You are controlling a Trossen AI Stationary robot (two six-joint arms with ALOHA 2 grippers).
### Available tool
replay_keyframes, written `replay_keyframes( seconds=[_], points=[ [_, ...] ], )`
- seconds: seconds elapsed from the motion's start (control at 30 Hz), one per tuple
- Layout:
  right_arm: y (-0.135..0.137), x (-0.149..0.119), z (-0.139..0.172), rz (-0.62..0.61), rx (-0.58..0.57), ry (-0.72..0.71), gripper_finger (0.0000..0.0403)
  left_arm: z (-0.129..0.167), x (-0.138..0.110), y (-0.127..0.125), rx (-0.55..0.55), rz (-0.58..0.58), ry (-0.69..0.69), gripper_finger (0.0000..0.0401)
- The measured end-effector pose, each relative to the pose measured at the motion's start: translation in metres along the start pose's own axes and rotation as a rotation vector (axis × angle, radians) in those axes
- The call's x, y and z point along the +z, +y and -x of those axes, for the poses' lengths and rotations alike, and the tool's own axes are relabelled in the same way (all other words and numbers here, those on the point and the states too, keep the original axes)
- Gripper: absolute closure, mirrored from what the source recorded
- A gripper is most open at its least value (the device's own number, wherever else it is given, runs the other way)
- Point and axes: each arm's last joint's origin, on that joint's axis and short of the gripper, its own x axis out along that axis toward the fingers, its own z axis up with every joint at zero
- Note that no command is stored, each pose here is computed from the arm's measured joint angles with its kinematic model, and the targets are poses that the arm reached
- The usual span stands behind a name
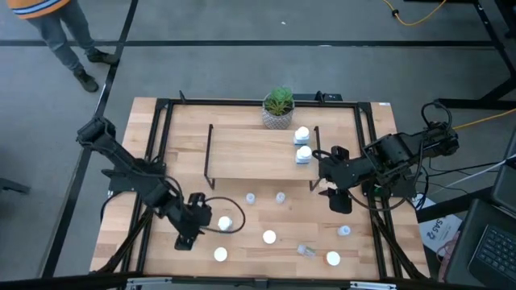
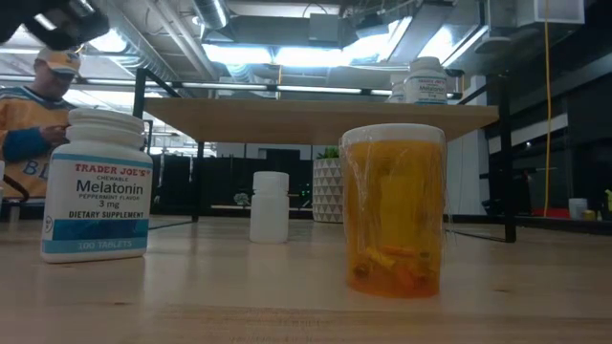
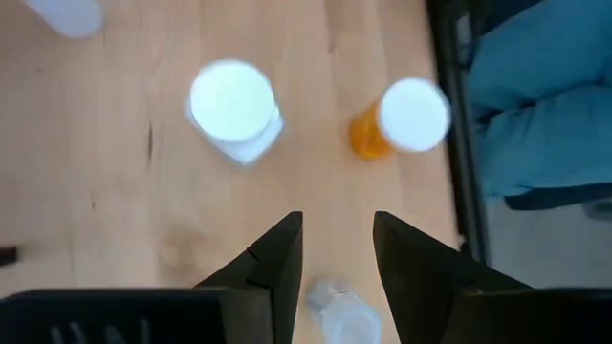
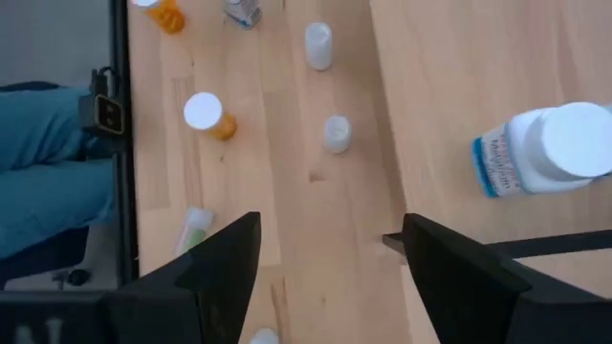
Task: Pick and place medicine bottles onto shelf by color
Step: Put the white medicine bottle on the shelf aligned with the other white medicine bottle
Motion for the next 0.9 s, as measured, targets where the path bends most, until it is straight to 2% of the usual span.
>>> replay_keyframes(
  seconds=[0.3, 0.53, 0.67, 0.9],
  points=[
    [0.011, -0.005, 0.002, 0.045, 0.033, -0.014, 0.0146, -0.027, -0.002, -0.001, 0.161, 0.022, -0.01, 0.0277],
    [0.014, -0.006, 0.003, 0.059, 0.038, -0.015, 0.0146, -0.065, -0.004, 0.006, 0.248, 0.029, 0.098, 0.0277],
    [0.014, -0.006, 0.003, 0.076, 0.038, -0.015, 0.0146, -0.079, -0.005, 0.009, 0.273, 0.034, 0.128, 0.0277],
    [0.014, -0.006, 0.003, 0.091, 0.038, -0.016, 0.0146, -0.098, 0.012, 0.021, 0.257, 0.075, 0.056, 0.0277]
  ],
)
